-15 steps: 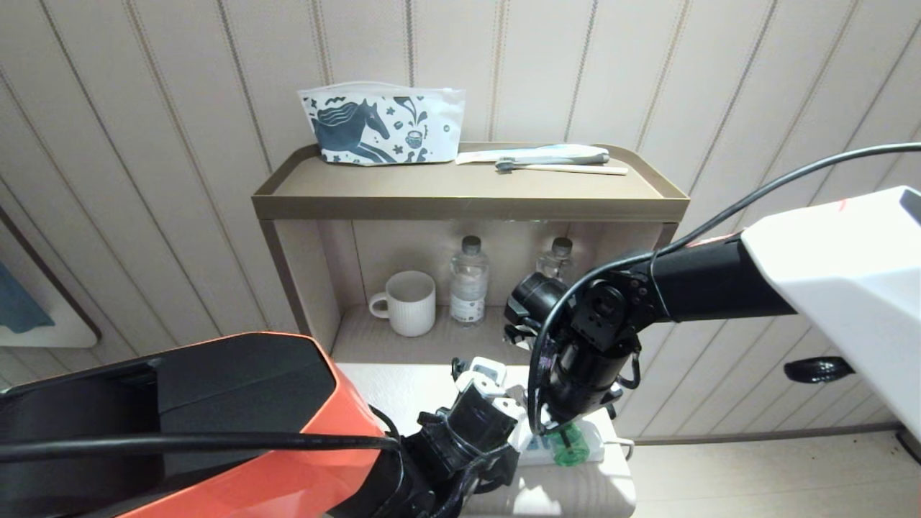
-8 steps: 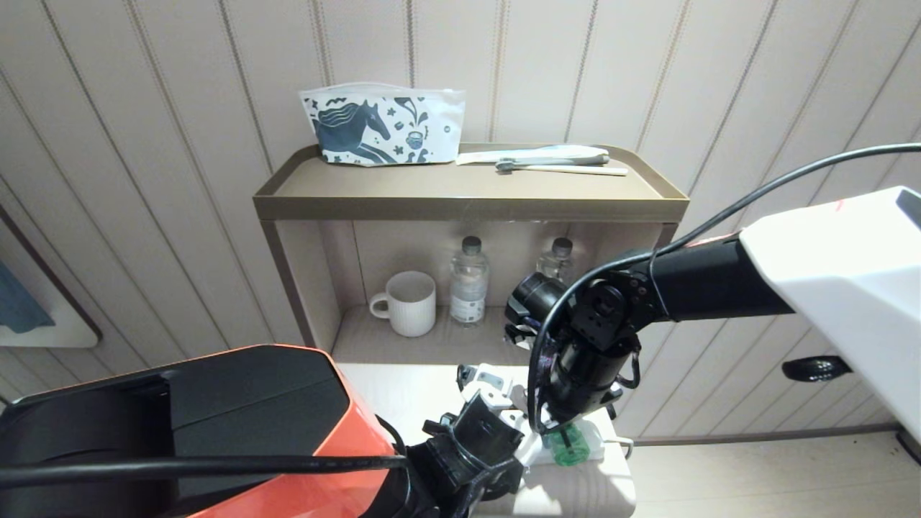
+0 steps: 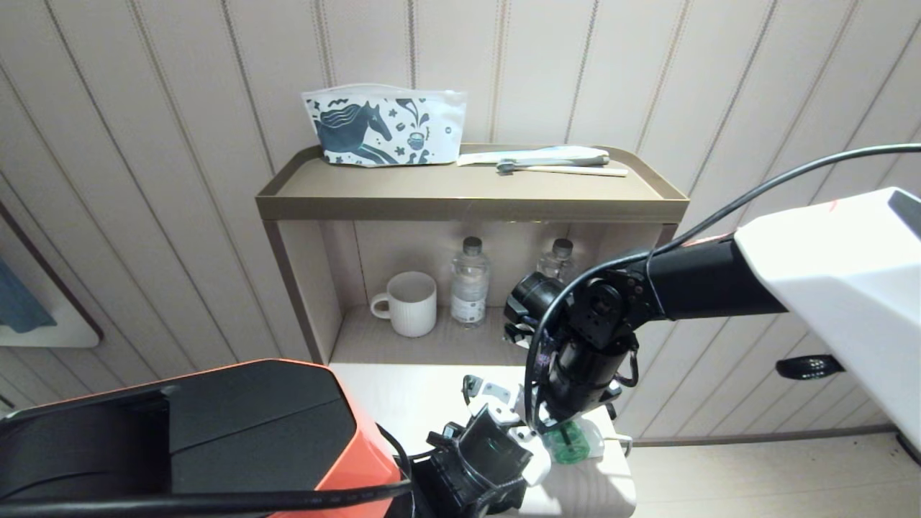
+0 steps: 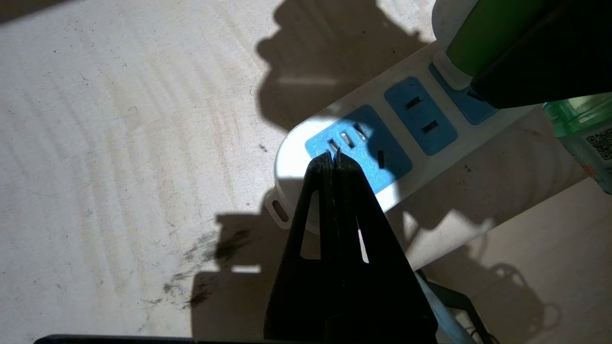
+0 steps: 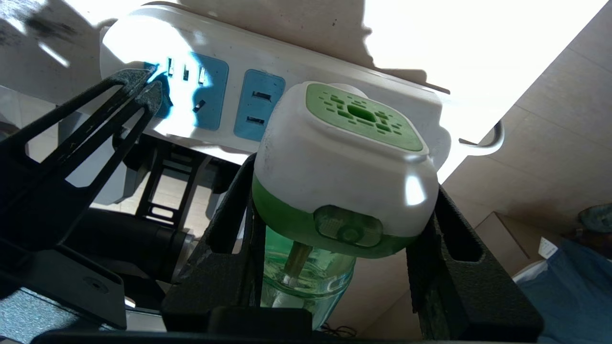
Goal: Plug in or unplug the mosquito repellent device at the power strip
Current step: Hold the socket with your left hand and unplug it with your right hand
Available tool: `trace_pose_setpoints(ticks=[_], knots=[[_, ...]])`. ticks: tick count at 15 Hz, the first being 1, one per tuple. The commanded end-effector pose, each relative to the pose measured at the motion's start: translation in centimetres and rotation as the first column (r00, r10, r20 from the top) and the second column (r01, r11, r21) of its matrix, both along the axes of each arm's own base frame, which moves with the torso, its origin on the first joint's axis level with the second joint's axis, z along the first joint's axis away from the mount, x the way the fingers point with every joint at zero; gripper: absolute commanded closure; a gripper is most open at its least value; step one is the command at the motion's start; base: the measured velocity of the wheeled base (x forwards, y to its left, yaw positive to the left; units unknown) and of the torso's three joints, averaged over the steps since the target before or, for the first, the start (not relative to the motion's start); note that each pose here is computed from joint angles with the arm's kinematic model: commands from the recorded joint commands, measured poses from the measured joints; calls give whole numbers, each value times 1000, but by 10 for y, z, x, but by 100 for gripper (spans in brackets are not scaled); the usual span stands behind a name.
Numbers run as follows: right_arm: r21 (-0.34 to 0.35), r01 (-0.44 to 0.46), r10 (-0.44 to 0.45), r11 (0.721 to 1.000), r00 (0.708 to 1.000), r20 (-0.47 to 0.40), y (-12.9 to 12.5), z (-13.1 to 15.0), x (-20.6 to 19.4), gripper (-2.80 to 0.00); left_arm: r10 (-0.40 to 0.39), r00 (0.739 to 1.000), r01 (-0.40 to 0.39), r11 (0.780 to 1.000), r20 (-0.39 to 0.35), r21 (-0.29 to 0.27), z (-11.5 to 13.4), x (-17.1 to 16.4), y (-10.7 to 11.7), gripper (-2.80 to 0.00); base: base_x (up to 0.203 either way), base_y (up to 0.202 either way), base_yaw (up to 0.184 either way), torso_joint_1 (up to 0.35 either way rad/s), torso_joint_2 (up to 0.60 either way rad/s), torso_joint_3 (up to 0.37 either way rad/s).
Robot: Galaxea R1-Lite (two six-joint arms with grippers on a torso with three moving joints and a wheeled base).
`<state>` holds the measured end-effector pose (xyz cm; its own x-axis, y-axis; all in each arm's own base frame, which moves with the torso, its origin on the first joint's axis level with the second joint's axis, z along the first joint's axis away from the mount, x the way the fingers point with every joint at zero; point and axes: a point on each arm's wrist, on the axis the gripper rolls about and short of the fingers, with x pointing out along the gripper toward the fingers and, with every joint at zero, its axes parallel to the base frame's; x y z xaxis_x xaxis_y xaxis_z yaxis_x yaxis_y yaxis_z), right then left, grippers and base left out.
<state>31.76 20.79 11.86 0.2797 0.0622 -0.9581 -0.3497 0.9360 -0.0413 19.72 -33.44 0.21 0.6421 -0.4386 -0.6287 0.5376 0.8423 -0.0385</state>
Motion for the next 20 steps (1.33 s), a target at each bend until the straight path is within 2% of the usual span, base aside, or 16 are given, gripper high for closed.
trace_pose_setpoints(ticks=[1, 14, 20], knots=[[3, 3, -3, 1000, 1000, 2, 0, 2, -1, 0, -10, 1000, 10, 1000, -7, 6, -9, -2, -2, 0, 0, 0, 0, 0, 0, 0], [22, 22, -22, 1000, 999, 28, 1, 11, -2, 0, -10, 1000, 10, 1000, -12, 15, -15, -2, -4, 0, 0, 0, 0, 0, 0, 0], [23, 25, -26, 999, 999, 30, 0, 11, -1, 0, 21, 1000, -21, 1000, -11, 18, -24, 10, 2, 0, 0, 0, 0, 0, 0, 0]])
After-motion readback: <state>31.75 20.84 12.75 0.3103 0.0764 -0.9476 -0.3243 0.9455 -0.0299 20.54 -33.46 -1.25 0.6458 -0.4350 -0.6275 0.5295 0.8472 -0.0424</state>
